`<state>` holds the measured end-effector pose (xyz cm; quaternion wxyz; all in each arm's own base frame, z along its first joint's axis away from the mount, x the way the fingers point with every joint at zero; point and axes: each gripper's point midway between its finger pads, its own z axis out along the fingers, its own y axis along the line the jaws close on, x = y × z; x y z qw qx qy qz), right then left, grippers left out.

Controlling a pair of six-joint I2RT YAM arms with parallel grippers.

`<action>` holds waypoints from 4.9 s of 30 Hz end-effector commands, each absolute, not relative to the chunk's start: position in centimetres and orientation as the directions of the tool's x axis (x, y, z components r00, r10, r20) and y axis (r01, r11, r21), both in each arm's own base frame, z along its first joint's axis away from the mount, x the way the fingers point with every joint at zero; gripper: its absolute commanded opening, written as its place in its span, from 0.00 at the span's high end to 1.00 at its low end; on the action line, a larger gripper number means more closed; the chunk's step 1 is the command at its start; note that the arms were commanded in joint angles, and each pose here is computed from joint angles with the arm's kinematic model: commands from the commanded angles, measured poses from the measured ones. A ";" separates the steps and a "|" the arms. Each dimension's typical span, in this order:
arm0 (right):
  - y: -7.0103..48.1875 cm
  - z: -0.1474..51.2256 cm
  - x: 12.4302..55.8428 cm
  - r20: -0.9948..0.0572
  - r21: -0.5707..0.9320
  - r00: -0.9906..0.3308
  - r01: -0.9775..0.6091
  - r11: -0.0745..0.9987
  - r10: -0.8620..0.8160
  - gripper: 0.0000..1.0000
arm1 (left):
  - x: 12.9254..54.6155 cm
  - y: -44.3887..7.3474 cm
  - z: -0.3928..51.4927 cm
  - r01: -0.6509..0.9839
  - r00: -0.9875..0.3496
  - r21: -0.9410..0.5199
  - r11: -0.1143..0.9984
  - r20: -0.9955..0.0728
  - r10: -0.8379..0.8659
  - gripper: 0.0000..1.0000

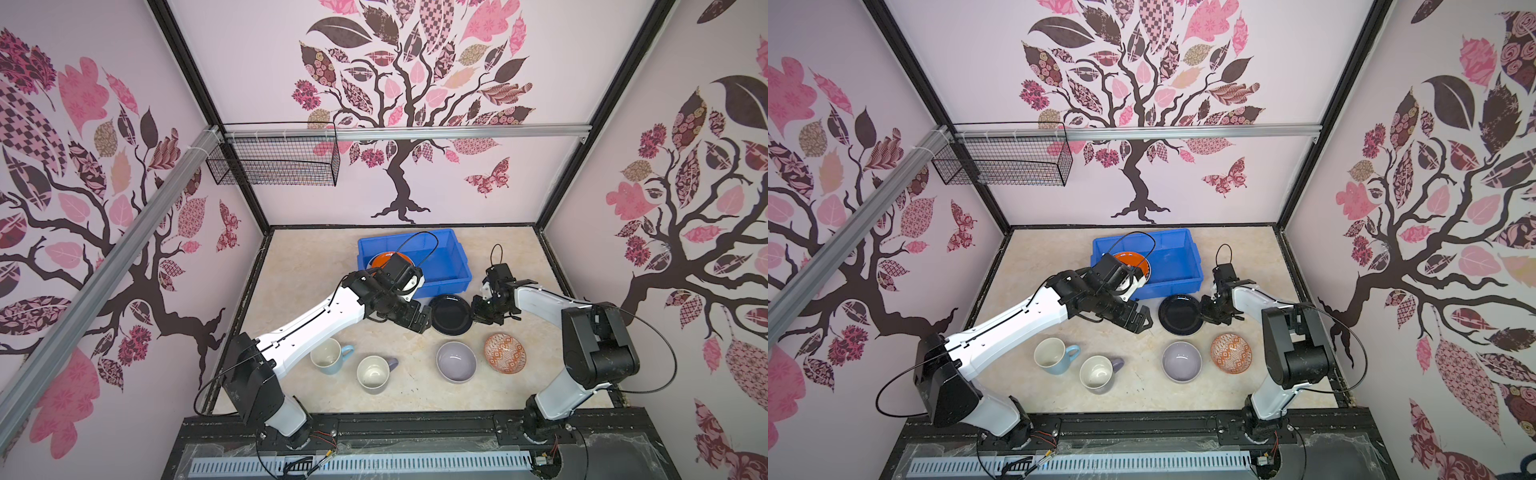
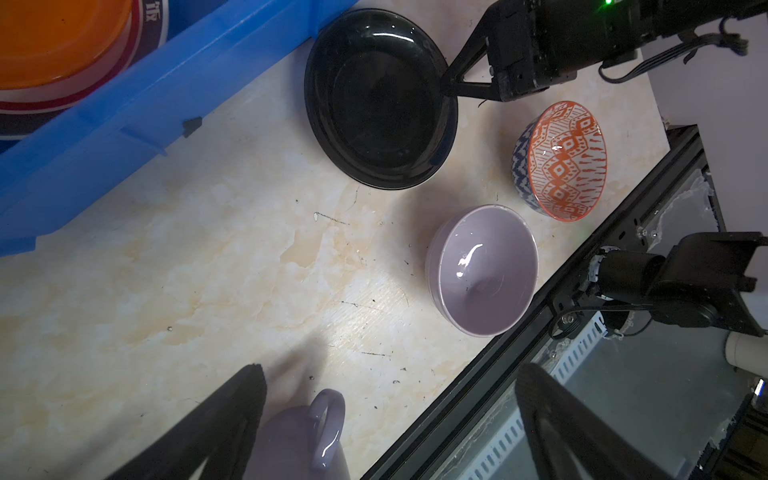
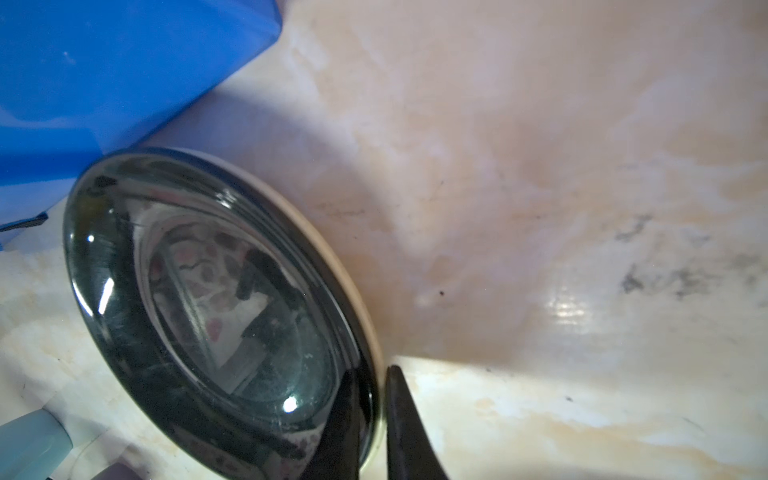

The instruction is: Place the mixed dishes into the plastic bin

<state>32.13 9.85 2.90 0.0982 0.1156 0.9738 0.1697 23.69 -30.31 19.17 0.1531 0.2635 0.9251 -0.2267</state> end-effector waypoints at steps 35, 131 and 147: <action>8.5 1.3 30.1 -0.099 0.271 -0.961 0.224 0.936 0.259 0.87 | 23.4 -30.1 18.2 0.607 -0.781 -0.307 0.733 -0.399 0.480 0.02; 12.2 5.8 31.1 -0.208 0.250 -0.971 0.065 0.966 0.119 0.92 | 28.8 -35.1 5.8 0.459 -0.888 -0.418 0.784 -0.182 0.422 0.87; 12.4 7.6 31.7 -0.236 0.295 -0.962 0.063 0.954 0.136 0.90 | 28.9 -35.7 5.1 0.465 -0.883 -0.432 0.773 -0.167 0.438 0.94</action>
